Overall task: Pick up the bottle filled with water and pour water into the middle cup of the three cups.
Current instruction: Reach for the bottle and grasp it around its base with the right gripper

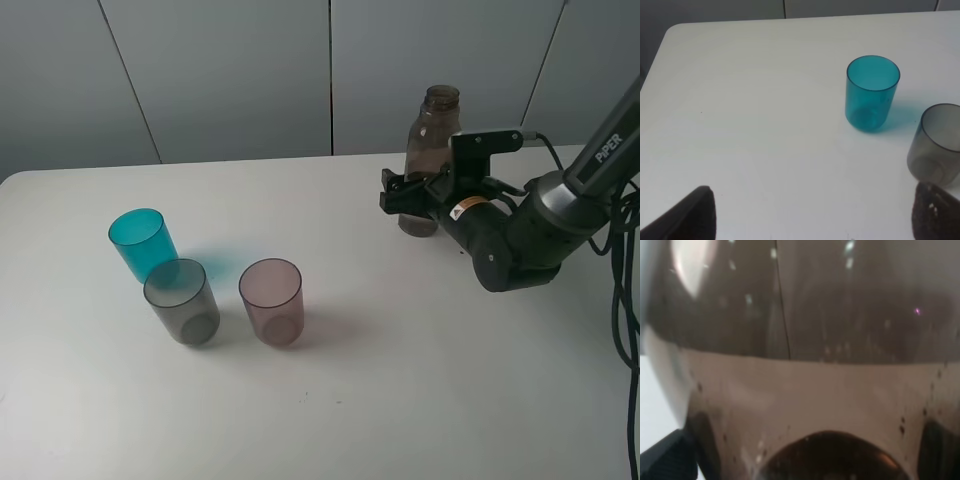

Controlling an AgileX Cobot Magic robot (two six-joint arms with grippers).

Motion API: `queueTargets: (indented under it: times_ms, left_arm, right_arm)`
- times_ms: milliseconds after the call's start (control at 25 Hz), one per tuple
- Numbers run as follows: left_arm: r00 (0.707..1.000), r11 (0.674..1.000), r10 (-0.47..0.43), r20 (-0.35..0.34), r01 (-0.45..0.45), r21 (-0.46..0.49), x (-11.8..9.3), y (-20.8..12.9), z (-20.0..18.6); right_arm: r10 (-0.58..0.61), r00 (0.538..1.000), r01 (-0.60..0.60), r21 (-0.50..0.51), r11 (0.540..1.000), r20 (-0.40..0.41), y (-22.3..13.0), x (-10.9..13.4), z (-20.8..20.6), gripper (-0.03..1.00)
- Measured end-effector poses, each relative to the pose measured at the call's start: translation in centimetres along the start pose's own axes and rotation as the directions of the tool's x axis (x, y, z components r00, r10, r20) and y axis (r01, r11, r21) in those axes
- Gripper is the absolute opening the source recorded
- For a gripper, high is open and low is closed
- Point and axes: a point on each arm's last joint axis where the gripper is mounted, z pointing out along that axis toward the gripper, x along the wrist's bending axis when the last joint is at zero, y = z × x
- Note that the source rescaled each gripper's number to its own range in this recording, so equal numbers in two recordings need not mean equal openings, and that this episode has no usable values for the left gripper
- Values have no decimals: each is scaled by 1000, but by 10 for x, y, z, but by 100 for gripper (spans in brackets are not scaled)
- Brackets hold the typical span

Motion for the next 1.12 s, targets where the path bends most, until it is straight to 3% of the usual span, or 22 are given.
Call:
queueTargets:
  times_ms: [1120]
  left_arm:
    - [1000, 1000, 2, 0, -2, 0, 0, 0, 0]
  right_arm:
    - [-75, 997, 75, -9, 997, -29, 4, -1, 11, 100]
